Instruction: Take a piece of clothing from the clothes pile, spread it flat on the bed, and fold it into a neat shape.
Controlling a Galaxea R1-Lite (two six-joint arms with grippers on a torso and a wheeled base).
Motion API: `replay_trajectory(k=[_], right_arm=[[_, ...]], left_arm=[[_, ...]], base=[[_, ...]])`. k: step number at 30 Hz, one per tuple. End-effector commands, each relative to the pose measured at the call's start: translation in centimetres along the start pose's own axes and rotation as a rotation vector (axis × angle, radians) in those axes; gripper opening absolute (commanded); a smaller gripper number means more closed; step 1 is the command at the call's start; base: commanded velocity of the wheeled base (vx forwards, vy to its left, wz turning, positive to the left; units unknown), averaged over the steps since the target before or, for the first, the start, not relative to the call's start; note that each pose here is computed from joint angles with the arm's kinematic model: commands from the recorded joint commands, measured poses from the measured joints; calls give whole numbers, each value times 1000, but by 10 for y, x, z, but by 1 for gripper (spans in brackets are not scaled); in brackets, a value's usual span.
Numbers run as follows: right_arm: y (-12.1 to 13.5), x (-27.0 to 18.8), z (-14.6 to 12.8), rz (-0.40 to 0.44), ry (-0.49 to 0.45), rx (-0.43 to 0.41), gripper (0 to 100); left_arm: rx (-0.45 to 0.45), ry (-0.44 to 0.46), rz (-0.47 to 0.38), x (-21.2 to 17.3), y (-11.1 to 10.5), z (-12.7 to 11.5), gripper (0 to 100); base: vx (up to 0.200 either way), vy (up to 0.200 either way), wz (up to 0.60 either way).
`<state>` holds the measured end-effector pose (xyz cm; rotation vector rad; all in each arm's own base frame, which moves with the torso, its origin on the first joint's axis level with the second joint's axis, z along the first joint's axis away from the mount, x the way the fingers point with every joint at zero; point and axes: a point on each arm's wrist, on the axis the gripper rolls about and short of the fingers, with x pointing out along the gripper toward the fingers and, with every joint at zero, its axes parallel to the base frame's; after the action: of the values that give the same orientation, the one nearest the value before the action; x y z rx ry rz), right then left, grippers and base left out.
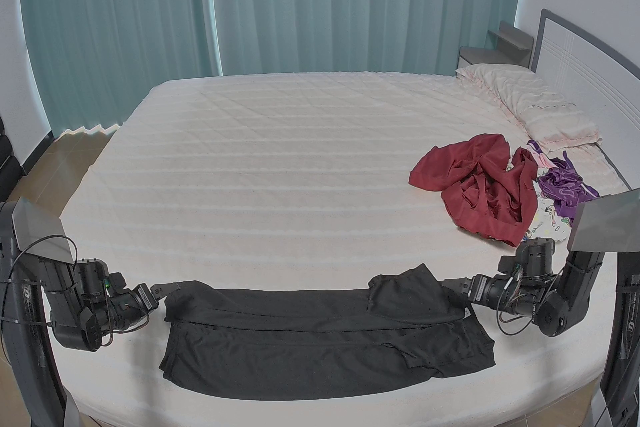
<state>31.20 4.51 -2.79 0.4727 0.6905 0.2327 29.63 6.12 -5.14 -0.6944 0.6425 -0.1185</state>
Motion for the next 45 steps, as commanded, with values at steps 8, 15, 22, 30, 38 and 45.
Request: replay_trajectory(k=[8,15,22,30,38,45], right_arm=[[11,40,-16,48,41,-10,100],[14,43,-21,55,57,-20,100],[12,45,-19,52,52,-14,100],[10,46,-23,35,61,-14,0],[7,38,-29,-11,69,-8,0],[6,23,-30,-29,84,2,0]], left_arm=[[4,-34,43,18,-19,12,100],[7,-35,42,19,-20,13,100],[7,-36,42,19,-20,13,100],[8,-35,41,19,-20,12,100],[9,-35,39,20,-21,13,100],[25,-31,42,19,-21,11,100]], base=[[0,0,0],[0,0,0],[0,0,0],[0,0,0],[0,0,0],[0,0,0]])
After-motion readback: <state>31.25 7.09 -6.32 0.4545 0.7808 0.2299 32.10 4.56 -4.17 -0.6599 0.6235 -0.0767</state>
